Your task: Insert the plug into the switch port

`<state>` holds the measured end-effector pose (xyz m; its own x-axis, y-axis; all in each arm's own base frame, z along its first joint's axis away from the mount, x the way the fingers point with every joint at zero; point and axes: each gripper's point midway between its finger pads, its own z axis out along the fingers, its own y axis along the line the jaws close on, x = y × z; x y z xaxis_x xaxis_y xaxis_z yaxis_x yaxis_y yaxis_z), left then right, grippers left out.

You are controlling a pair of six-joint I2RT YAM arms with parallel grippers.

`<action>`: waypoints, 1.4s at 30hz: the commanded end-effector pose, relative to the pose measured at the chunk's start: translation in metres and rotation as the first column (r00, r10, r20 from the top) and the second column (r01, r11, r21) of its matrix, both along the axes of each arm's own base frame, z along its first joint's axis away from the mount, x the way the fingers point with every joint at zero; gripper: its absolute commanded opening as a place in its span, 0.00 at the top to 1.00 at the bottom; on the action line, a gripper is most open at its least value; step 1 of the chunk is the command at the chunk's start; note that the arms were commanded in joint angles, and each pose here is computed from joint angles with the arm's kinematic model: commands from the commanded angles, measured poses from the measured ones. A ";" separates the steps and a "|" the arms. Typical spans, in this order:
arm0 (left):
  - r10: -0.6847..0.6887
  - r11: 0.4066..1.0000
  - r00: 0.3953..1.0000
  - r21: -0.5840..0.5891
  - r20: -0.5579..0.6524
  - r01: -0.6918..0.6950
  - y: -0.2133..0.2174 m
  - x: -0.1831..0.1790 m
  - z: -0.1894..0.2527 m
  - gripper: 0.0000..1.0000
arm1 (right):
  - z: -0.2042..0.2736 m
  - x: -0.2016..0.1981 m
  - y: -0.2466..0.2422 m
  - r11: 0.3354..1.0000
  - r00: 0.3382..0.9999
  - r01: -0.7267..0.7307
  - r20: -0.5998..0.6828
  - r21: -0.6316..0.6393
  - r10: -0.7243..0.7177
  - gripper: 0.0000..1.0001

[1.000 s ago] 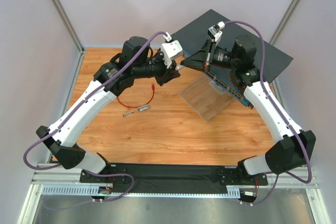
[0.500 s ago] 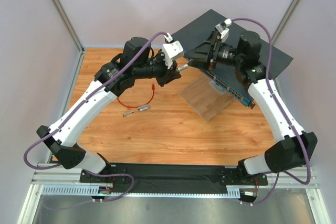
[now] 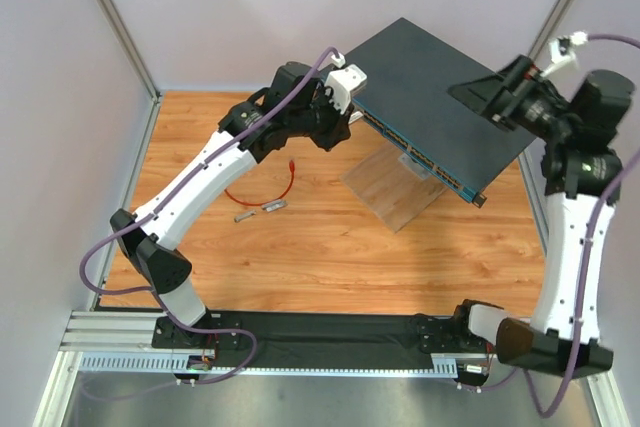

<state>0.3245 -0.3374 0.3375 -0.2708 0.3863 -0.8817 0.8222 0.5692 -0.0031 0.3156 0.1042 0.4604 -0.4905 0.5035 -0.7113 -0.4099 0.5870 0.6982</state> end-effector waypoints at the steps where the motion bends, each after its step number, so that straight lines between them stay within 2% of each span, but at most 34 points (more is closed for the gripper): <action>1: 0.047 0.998 0.999 -0.043 0.014 -0.047 0.002 0.002 0.022 1.00 | -0.025 -0.030 -0.031 0.997 0.994 0.070 -0.088 -0.016 -0.071 0.00; 3: 0.041 0.998 0.999 -0.045 -0.001 -0.041 0.002 0.001 0.018 1.00 | -0.027 -0.043 -0.055 0.989 0.984 0.150 -0.099 -0.008 -0.150 0.00; 5: 0.030 0.998 1.000 -0.048 -0.009 -0.031 0.001 0.001 0.017 1.00 | -0.041 -0.058 -0.062 0.989 0.978 0.144 -0.152 0.020 -0.139 0.00; 6: 0.045 0.997 0.998 -0.064 -0.034 -0.047 0.002 0.002 0.016 1.00 | -0.044 -0.063 -0.076 0.981 0.969 0.193 -0.160 0.027 -0.186 0.00; 7: 0.041 0.996 0.997 -0.074 -0.058 -0.045 0.001 0.002 0.014 1.00 | -0.050 -0.072 -0.074 0.983 0.968 0.171 -0.194 0.060 -0.157 0.00; 9: 0.051 0.995 0.996 -0.085 -0.075 -0.057 0.005 0.007 0.013 1.00 | -0.061 -0.076 -0.095 0.975 0.957 0.218 -0.205 0.047 -0.204 0.00; 10: 0.050 0.994 0.995 -0.089 -0.082 -0.057 0.006 0.008 0.013 1.00 | -0.067 -0.082 -0.094 0.974 0.952 0.209 -0.247 0.087 -0.183 0.00; 12: 0.047 0.995 0.995 -0.088 -0.086 -0.055 0.006 0.010 0.011 1.00 | -0.078 -0.084 -0.111 0.967 0.941 0.244 -0.257 0.076 -0.218 0.00; 13: 0.046 0.995 0.995 -0.088 -0.083 -0.053 0.007 0.010 0.011 1.00 | -0.086 -0.086 -0.114 0.962 0.927 0.251 -0.312 0.110 -0.206 0.00; 19: 0.053 0.995 0.995 -0.086 -0.082 -0.060 0.008 0.013 0.009 1.00 | -0.125 -0.080 -0.136 0.956 0.896 0.282 -0.379 0.080 -0.232 0.00; 23: 0.062 0.994 0.993 -0.088 -0.096 -0.071 0.009 0.017 0.006 1.00 | -0.148 -0.071 -0.145 0.948 0.886 0.280 -0.420 0.150 -0.195 0.00; 24: 0.064 0.994 0.994 -0.088 -0.093 -0.072 0.011 0.018 0.007 1.00 | -0.148 -0.066 -0.149 0.949 0.900 0.271 -0.392 0.159 -0.191 0.00; 26: 0.062 0.994 0.993 -0.087 -0.095 -0.070 0.011 0.019 0.005 1.00 | -0.150 -0.061 -0.149 0.927 0.903 0.265 -0.405 0.266 -0.142 0.00; 28: 0.048 0.994 0.994 -0.088 -0.101 -0.057 0.010 0.019 0.004 1.00 | -0.146 -0.055 -0.154 0.937 0.932 0.234 -0.333 0.259 -0.141 0.00; 29: 0.042 0.995 0.994 -0.088 -0.102 -0.051 0.009 0.018 0.003 1.00 | -0.146 -0.054 -0.153 0.927 0.928 0.241 -0.347 0.288 -0.134 0.00; 30: 0.038 0.995 0.994 -0.089 -0.104 -0.047 0.009 0.018 0.003 1.00 | -0.142 -0.051 -0.157 0.938 0.943 0.229 -0.298 0.260 -0.148 0.00; 32: 0.039 0.995 0.993 -0.085 -0.113 -0.049 0.008 0.019 0.000 1.00 | -0.140 -0.050 -0.157 0.922 0.939 0.239 -0.315 0.304 -0.139 0.00; 33: 0.040 0.995 0.992 -0.081 -0.117 -0.049 0.008 0.019 -0.002 1.00 | -0.136 -0.047 -0.158 0.933 0.950 0.227 -0.274 0.278 -0.149 0.00; 42: 0.068 0.995 0.986 -0.056 -0.151 -0.077 0.002 0.030 -0.017 1.00 | -0.144 -0.028 -0.150 0.931 0.948 0.231 -0.280 0.281 -0.151 0.00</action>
<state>0.3507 -0.3326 0.3015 -0.4422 0.3459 -0.8276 0.7723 0.6160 -0.1552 0.2793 -0.0455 0.3060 -0.5235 0.7842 -0.3331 -0.0638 0.3538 0.9331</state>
